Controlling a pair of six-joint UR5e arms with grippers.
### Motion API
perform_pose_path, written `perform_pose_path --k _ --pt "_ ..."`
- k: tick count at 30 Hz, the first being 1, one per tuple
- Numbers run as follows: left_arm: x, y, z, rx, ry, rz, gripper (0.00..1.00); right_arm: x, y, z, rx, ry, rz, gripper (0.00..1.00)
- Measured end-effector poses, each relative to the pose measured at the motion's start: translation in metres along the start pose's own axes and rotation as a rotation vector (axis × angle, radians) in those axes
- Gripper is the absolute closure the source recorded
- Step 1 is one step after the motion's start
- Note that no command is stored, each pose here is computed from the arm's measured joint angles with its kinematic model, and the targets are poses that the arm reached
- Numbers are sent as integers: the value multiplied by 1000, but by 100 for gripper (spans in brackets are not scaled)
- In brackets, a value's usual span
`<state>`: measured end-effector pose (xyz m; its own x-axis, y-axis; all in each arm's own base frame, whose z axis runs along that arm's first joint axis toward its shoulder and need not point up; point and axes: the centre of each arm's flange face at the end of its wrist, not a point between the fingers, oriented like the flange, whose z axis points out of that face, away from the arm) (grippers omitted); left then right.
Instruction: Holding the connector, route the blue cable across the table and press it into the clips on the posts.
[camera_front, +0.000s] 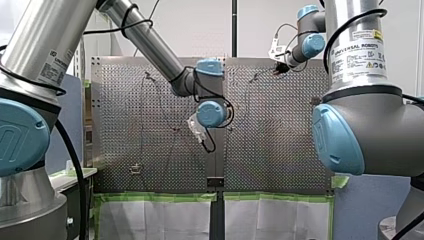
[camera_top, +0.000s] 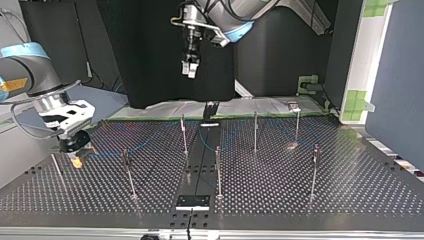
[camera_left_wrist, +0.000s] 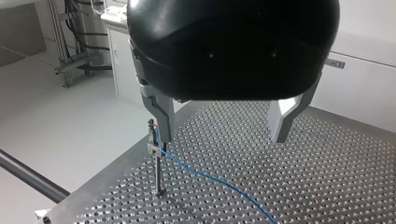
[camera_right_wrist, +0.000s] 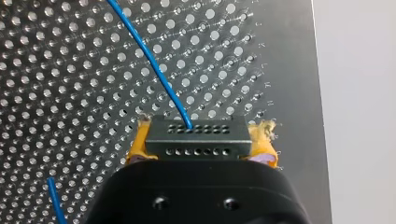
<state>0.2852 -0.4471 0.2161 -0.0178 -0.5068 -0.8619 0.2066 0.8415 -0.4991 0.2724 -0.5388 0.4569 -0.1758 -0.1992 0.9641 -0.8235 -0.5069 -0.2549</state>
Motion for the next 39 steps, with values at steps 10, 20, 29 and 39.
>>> perform_pose_path --k 10,20,29,39 --pt "12 24 -19 -2 -1 0 0 0 0 0 0 0 0 100" --pt "22 48 -41 -2 -1 0 0 0 0 0 0 0 0 100" --pt "28 69 -61 -2 -1 0 0 0 0 0 0 0 0 100" --pt "33 92 -84 -2 -1 0 0 0 0 0 0 0 0 100"
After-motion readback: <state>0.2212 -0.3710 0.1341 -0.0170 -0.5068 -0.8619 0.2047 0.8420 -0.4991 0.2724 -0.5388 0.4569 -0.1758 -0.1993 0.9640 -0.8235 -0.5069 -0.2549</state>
